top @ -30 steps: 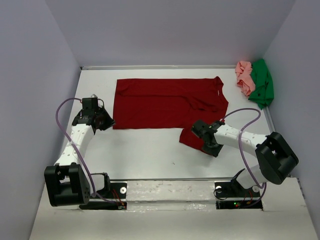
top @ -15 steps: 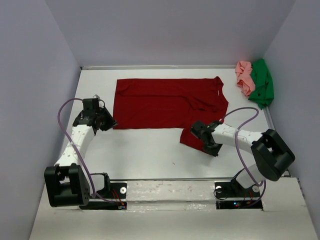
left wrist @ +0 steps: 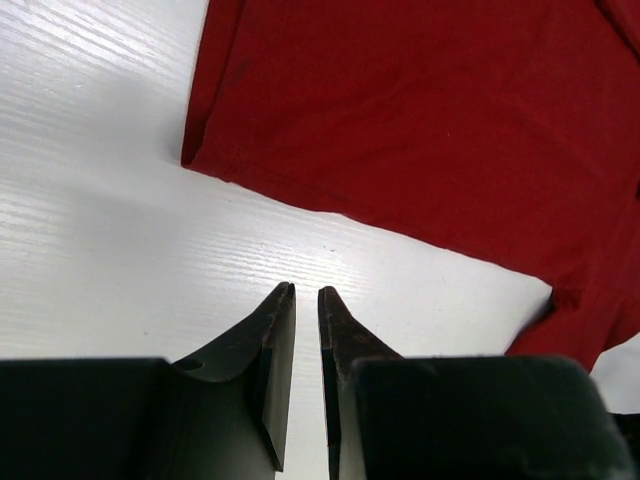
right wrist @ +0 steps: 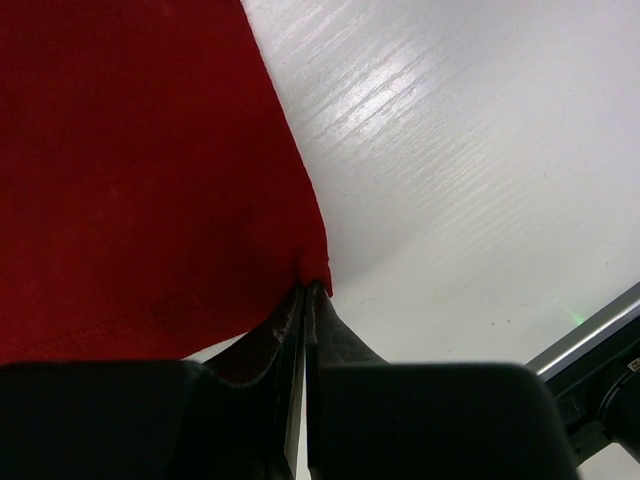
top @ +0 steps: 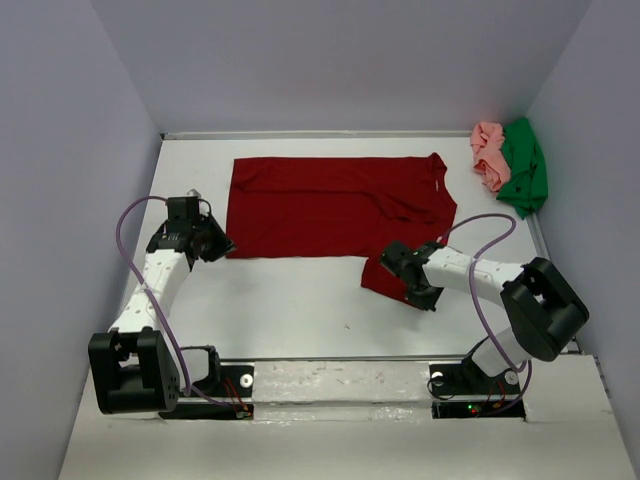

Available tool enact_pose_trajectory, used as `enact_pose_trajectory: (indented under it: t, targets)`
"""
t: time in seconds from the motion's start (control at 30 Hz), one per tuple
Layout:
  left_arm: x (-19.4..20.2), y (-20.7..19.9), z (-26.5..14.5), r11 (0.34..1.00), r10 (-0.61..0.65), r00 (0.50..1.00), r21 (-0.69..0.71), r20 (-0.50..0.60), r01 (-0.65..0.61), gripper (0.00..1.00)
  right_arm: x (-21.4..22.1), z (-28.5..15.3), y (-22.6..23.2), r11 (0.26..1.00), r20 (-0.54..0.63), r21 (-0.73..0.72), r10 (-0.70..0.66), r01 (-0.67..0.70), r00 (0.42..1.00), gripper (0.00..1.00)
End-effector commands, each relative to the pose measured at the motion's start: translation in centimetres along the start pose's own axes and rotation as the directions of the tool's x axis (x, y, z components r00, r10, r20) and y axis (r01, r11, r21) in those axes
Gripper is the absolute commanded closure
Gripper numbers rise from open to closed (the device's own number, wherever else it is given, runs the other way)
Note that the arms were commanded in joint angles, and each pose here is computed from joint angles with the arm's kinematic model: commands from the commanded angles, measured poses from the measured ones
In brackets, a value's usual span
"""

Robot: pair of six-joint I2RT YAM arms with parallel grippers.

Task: Fold and stack the t-shirts
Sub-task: Fold the tshirt

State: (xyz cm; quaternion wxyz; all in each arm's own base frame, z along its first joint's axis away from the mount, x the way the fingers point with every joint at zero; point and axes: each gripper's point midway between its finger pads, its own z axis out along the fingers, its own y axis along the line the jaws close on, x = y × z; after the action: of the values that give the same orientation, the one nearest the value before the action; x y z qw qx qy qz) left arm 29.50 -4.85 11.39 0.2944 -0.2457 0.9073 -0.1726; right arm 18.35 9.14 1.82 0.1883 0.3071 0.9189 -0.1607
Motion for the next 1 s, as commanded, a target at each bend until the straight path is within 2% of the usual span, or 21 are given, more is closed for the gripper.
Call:
enact_pose_trajectory:
  t: [0.0,0.17,0.2,0.27,0.57,0.77,0.97]
  targets:
    - [0.0,0.1,-0.2,1.0,0.012,1.0,-0.015,0.011,-0.012,0.74,-1.5,-0.5,0.9,1.0,0.064,-0.017,-0.002,0.003,0.998,0.98]
    - [0.2,0.8,0.7,0.988,0.046,0.999,-0.146,0.011,-0.044,0.71,-3.0,-1.8,1.3,0.999,0.109,-0.044,-0.018,0.023,0.994,1.0]
    - [0.1,1.0,1.1,0.984,0.052,0.999,-0.174,0.004,-0.051,0.55,-3.6,-2.2,1.7,0.998,0.125,-0.057,-0.012,0.02,0.992,1.0]
    - [0.2,1.9,1.9,0.967,0.064,0.998,-0.246,0.003,-0.061,0.39,-4.3,-3.0,2.2,0.995,0.142,-0.093,-0.009,0.023,0.99,1.0]
    - [-0.1,4.1,3.4,0.923,0.052,0.999,-0.382,0.0,-0.048,0.36,-5.1,-4.1,3.3,0.981,0.17,-0.179,-0.045,0.076,0.984,1.0]
    - [-0.6,4.4,3.7,0.911,0.035,0.999,-0.412,0.023,-0.023,0.35,-4.9,-4.5,3.3,0.972,0.165,-0.218,-0.049,0.085,0.985,1.0]
    - [-0.9,3.9,5.6,0.91,0.02,1.0,-0.415,0.001,-0.018,0.38,-4.8,-4.6,3.5,0.968,0.162,-0.231,-0.058,0.095,0.985,1.0]
